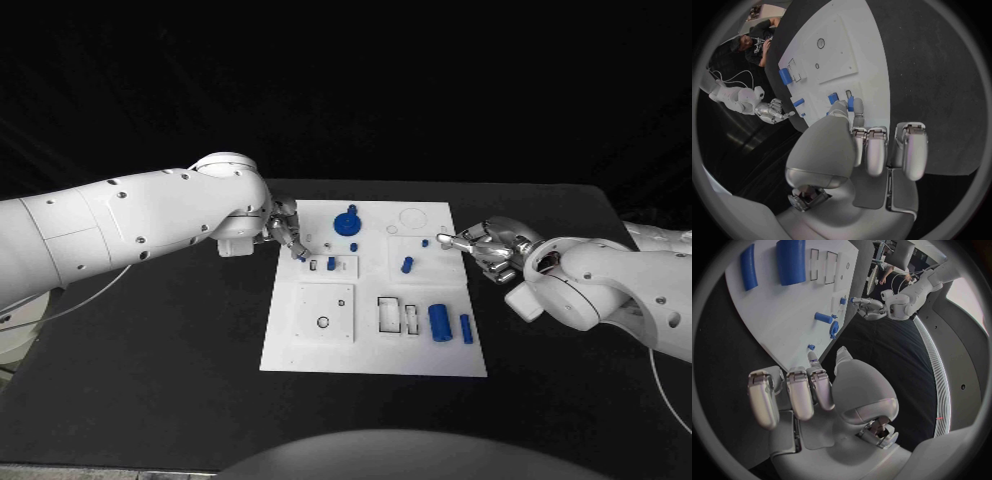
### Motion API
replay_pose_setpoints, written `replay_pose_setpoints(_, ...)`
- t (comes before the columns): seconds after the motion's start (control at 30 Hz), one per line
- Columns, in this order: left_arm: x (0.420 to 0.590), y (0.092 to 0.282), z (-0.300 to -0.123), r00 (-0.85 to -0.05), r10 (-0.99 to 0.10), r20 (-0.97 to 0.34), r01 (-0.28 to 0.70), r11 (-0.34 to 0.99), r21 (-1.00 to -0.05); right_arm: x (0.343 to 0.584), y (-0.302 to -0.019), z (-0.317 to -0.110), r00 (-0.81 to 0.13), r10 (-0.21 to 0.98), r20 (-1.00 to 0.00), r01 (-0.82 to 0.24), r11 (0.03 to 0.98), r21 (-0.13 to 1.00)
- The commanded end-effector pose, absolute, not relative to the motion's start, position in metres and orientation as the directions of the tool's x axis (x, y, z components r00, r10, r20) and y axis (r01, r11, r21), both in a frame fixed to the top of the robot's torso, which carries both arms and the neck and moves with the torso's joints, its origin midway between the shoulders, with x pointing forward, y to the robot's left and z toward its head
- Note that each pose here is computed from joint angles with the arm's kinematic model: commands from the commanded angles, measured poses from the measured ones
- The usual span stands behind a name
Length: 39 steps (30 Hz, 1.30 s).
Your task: Assemble the parts on the task board
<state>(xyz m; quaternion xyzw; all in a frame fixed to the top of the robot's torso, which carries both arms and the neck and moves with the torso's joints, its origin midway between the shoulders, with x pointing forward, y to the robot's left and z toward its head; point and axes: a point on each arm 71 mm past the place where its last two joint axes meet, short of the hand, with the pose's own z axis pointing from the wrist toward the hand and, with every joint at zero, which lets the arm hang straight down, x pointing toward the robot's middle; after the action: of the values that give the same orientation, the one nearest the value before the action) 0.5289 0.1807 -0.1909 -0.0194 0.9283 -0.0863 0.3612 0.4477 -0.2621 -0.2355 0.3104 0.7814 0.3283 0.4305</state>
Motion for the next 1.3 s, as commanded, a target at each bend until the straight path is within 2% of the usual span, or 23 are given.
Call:
replay_pose_setpoints(0.03, 0.528, 0.176, -0.191, -0.744, -0.088, -0.663, 0.034, 0.985, -0.169, 0.447, -0.26, -0.236, -0.445, 0.761, -0.473, 0.192, 0.596, 0.779)
replay_pose_setpoints(0.87, 0.527, 0.164, -0.201, -0.769, -0.06, -0.637, 0.052, 0.986, -0.156, 0.447, -0.256, -0.235, -0.447, 0.76, -0.471, 0.184, 0.594, 0.783)
replay_pose_setpoints(1.3, 0.526, 0.164, -0.208, -0.767, -0.068, -0.638, 0.031, 0.989, -0.143, 0.447, -0.256, -0.235, -0.448, 0.76, -0.47, 0.183, 0.593, 0.784)
